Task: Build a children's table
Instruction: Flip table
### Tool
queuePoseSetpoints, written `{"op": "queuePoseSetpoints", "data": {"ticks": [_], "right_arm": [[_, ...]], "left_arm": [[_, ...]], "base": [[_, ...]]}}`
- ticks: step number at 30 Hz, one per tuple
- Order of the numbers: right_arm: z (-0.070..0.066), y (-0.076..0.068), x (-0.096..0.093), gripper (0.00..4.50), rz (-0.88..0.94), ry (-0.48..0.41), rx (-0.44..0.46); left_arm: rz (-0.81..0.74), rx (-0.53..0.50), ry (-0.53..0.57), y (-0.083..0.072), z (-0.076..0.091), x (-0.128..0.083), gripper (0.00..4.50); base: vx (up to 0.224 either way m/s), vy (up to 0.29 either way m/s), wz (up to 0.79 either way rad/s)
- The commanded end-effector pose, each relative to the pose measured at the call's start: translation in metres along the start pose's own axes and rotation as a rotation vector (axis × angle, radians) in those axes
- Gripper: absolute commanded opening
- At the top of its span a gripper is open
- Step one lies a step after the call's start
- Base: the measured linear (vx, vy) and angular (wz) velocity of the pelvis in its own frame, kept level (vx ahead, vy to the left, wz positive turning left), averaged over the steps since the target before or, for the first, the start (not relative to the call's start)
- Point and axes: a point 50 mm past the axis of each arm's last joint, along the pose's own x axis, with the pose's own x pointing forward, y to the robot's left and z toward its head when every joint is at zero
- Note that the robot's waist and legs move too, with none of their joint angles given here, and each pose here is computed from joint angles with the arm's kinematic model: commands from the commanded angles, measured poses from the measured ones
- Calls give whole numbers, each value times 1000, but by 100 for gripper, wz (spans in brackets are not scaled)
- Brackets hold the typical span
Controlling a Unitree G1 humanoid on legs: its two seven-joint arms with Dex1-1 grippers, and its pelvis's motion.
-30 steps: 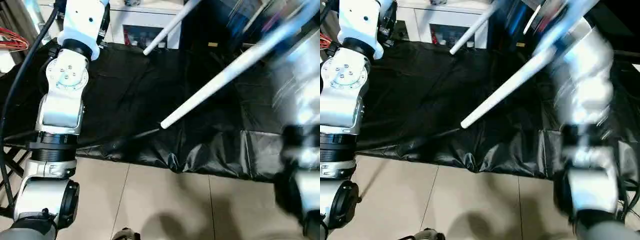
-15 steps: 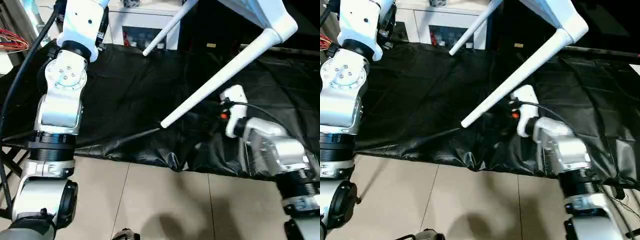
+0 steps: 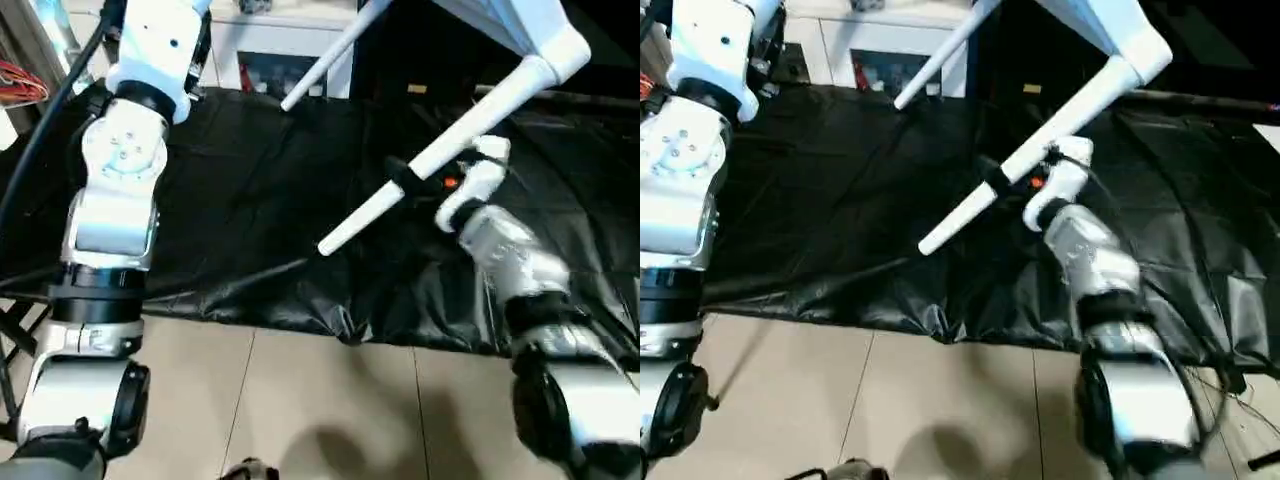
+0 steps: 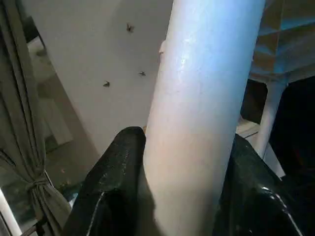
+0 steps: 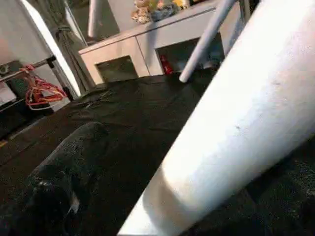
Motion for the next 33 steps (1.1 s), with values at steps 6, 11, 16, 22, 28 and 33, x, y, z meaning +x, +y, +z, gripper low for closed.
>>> {"op": "queuePoseSetpoints", "data": {"ticks": [6, 11, 16, 22, 28, 33], "right_arm": [[3, 10, 5, 372, 125, -30, -4], [-3, 13, 7, 335, 174, -6, -38], [-3, 16, 6, 295, 230, -9, -64], [3, 19, 3, 247, 310, -45, -97], [6, 21, -2, 195, 352, -52, -156], [7, 21, -7, 167, 364, -49, -206]], "left_arm": [[-41, -34, 82, -9, -18, -6, 190], [-44, -39, 105, -11, -25, -11, 187], [-61, -52, 153, -16, -41, -22, 184], [-105, -66, 204, -26, -58, -35, 173], [-140, -79, 230, -34, -70, -42, 164], [-163, -88, 245, -39, -76, -46, 164]], "base": [[0, 0, 0], [0, 0, 0], [0, 0, 0], [0, 0, 0], [0, 0, 0], [0, 0, 0]]}}
